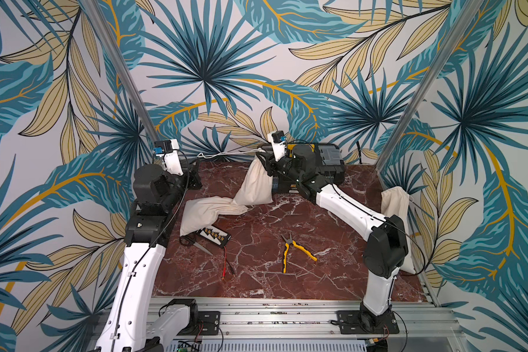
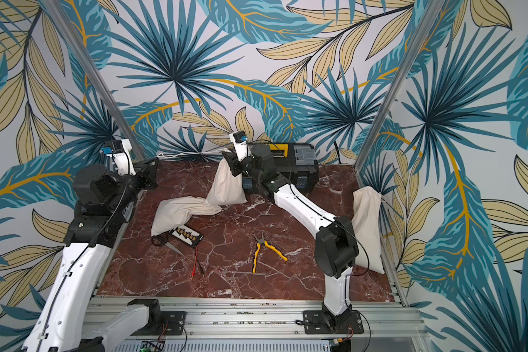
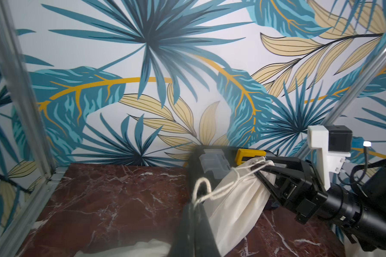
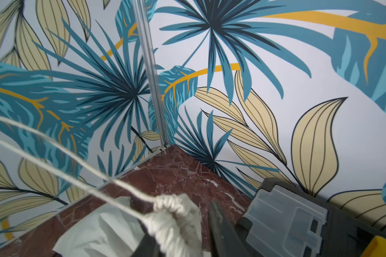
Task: Close the soil bag
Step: Pick up the soil bag from the center of the board, then place the soil bag at the center of the board.
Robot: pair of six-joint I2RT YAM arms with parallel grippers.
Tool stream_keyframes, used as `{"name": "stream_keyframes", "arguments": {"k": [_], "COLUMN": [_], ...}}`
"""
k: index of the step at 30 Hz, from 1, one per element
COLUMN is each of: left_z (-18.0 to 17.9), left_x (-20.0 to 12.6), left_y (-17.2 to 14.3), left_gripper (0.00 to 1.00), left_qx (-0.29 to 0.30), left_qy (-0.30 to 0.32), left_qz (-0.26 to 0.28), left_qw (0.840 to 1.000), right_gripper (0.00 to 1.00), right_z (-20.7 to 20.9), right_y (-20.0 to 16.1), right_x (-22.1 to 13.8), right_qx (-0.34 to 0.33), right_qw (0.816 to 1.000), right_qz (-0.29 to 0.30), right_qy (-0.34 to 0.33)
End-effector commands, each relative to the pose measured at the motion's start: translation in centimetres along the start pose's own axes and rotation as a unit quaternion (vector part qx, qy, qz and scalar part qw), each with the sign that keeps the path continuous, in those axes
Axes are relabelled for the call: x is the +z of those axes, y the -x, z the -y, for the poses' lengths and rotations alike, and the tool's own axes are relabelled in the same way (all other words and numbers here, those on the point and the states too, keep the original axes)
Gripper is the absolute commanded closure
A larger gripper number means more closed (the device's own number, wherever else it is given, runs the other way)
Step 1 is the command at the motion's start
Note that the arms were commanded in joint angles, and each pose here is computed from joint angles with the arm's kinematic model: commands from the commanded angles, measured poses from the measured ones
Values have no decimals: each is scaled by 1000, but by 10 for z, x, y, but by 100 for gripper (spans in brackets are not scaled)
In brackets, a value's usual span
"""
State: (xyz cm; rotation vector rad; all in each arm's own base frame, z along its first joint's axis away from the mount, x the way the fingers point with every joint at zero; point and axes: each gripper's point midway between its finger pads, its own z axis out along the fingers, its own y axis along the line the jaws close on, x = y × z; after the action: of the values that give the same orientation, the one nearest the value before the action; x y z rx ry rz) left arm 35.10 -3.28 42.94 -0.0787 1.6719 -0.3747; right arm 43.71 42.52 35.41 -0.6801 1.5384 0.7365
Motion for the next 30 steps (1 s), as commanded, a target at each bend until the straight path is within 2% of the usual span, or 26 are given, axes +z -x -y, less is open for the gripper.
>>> {"name": "stream_keyframes", "arguments": {"k": [1, 4, 7, 9, 11, 13, 16, 18, 20, 22, 24, 27, 30], "left_z": [-57, -90, -137, -165, -187, -211, -241, -254, -257, -249, -231, -193, -155], "left_x": [9, 33, 49, 52, 52, 47, 29, 16, 8, 9, 12, 14, 18], "left_y": [-34, -92, -146, -172, -191, -207, -216, -214, -206, -194, -181, -154, -136], "left_gripper": [100, 100, 100, 100, 100, 100, 100, 92, 83, 72, 55, 26, 13], "left_qx": [12, -13, -35, -55, -84, -119, -155, -156, -137, -119, -100, -35, 8], "left_qy": [121, 162, 230, 270, 295, 319, 363, 390, 405, 386, 353, 311, 259], "left_qz": [-22, -59, -97, -121, -136, -130, -106, -89, -79, -73, -64, -34, -30], "left_qw": [992, 985, 968, 954, 942, 931, 913, 903, 901, 912, 928, 949, 965], "right_gripper": [44, 23, 7, 1, 1, 1, 1, 1, 1, 1, 1, 1, 1], "right_z": [46, 49, 58, 70, 80, 100, 154, 190, 221, 241, 255, 276, 295], "right_y": [-36, -72, -100, -112, -114, -120, -114, -110, -111, -116, -119, -133, -153], "right_x": [-3, -29, -77, -114, -152, -190, -257, -301, -345, -379, -408, -439, -457], "right_qx": [3, 1, -14, -19, -29, -46, -42, -31, -48, -44, -31, 2, 26], "right_qw": [995, 989, 979, 969, 960, 943, 897, 859, 802, 755, 713, 683, 662], "right_qz": [-60, -123, -175, -206, -226, -251, -253, -241, -237, -247, -246, -234, -245], "right_qy": [-78, -77, -101, -134, -164, -216, -359, -451, -546, -606, -655, -692, -708]}}
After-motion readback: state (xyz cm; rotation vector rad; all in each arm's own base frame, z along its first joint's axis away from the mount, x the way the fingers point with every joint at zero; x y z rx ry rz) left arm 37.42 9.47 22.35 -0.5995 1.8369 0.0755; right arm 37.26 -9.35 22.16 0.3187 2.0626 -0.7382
